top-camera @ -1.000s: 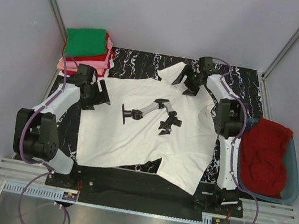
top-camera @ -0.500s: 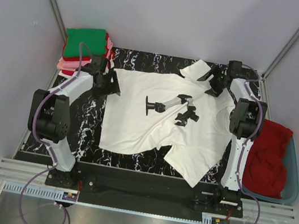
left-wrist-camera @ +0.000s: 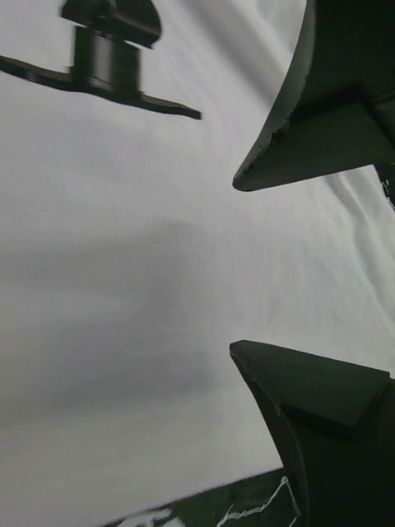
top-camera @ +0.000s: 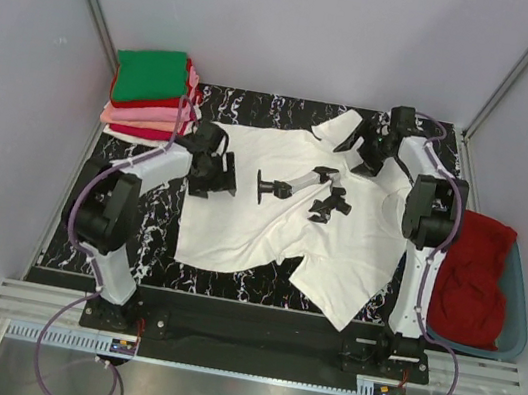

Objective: Fold and stack the t-shirts
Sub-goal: Flatten the tshirt out, then fold the tshirt

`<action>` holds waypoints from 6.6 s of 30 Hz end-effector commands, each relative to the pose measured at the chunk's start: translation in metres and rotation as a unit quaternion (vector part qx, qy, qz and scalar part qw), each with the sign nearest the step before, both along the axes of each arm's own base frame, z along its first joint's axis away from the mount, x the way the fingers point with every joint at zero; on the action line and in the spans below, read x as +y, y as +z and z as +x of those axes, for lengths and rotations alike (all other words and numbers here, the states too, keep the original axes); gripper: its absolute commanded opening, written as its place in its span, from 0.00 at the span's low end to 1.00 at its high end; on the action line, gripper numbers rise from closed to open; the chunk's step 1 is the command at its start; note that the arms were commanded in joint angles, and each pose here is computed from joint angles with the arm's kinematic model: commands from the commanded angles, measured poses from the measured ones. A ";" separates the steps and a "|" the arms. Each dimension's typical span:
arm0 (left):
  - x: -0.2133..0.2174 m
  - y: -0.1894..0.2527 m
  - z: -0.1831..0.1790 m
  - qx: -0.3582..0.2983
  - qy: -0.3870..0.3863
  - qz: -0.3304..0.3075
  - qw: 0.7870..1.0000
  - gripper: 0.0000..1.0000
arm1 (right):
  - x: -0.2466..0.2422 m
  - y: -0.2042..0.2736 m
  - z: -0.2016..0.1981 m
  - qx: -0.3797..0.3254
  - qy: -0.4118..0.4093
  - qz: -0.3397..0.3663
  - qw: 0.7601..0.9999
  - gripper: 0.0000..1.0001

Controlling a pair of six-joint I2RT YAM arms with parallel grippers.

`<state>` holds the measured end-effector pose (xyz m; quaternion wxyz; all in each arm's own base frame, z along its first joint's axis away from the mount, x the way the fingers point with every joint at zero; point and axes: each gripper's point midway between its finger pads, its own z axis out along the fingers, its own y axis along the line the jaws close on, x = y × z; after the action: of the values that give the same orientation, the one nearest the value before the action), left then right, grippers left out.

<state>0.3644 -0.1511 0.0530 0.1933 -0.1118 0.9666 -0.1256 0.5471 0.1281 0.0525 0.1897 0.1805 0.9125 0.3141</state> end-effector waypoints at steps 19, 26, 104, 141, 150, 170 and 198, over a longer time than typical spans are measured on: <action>0.021 -0.033 -0.114 0.036 -0.022 0.060 0.997 0.74 | -0.037 0.049 -0.214 0.036 -0.046 -0.186 0.981 0.98; 0.045 -0.049 -0.137 0.080 -0.010 0.098 0.992 0.67 | -0.040 0.056 -0.208 0.048 -0.057 -0.196 0.978 0.99; 0.130 0.033 -0.106 -0.108 0.256 0.003 0.961 0.00 | 0.010 -0.035 -0.448 0.218 0.030 -0.231 0.948 0.76; 0.082 0.068 -0.165 -0.068 0.192 -0.122 0.971 0.00 | -0.014 0.069 -0.440 0.109 -0.045 -0.199 0.973 0.00; 0.095 0.073 -0.221 -0.041 0.177 -0.075 0.981 0.00 | -0.040 0.112 -0.471 0.078 -0.082 -0.153 0.982 0.00; 0.103 0.105 -0.143 -0.049 0.109 -0.021 0.993 0.00 | 0.001 0.134 -0.368 0.010 -0.033 -0.238 0.971 0.00; 0.116 0.036 -0.047 0.046 0.102 0.020 0.993 0.00 | -0.046 0.093 -0.173 0.017 0.021 -0.338 0.941 0.00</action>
<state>0.2966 -0.0444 0.0817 0.1311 -0.2137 0.9636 -0.0924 0.3509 0.0833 0.1356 0.1880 0.1029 0.9766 -0.0168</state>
